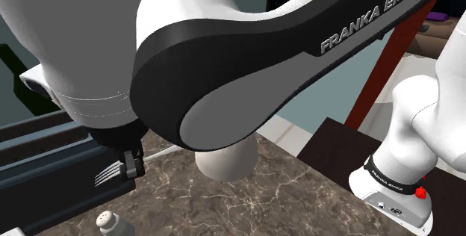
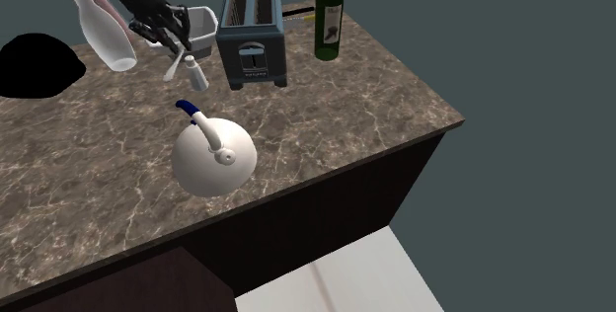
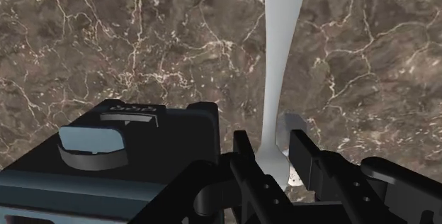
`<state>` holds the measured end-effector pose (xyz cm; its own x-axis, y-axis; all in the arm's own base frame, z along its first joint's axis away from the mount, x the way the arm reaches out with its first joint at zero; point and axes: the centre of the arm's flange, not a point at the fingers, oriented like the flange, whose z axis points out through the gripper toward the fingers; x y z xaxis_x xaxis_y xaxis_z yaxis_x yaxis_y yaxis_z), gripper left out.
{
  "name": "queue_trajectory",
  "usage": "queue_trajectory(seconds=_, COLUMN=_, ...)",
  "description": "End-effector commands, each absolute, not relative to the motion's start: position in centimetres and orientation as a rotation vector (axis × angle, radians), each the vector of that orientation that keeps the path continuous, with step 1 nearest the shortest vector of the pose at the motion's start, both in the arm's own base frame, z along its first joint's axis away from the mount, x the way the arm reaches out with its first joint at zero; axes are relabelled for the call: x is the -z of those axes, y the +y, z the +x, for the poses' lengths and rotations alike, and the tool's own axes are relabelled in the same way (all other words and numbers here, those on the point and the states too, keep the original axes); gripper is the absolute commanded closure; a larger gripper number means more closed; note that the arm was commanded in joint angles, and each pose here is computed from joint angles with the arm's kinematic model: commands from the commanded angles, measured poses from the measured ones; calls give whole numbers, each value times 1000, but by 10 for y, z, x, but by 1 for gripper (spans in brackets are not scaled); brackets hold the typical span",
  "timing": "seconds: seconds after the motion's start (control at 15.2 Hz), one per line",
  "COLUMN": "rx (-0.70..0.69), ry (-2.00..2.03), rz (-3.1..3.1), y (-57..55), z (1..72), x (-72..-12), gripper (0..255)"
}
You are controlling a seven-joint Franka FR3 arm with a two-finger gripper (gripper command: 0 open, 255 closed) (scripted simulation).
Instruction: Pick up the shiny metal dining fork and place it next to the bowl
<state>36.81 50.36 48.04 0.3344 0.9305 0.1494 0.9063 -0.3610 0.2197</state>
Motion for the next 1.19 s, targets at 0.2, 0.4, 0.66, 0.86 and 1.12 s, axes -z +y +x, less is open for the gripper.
queue_trajectory(seconds=0.2, rx=-382, ry=1715, rz=2487, y=549, z=318, x=-480, gripper=255)
queue_trajectory(seconds=0.4, rx=-382, ry=1715, rz=2487, y=577, z=289, x=-480, gripper=255)
queue_trajectory(seconds=0.66, rx=-382, ry=1715, rz=2487, y=613, z=251, x=-480, gripper=255)
queue_trajectory(seconds=0.86, rx=-382, ry=1715, rz=2487, y=641, z=223, x=-481, gripper=255)
queue_trajectory(seconds=1.12, rx=-382, ry=1715, rz=2487, y=675, z=188, x=-481, gripper=255)
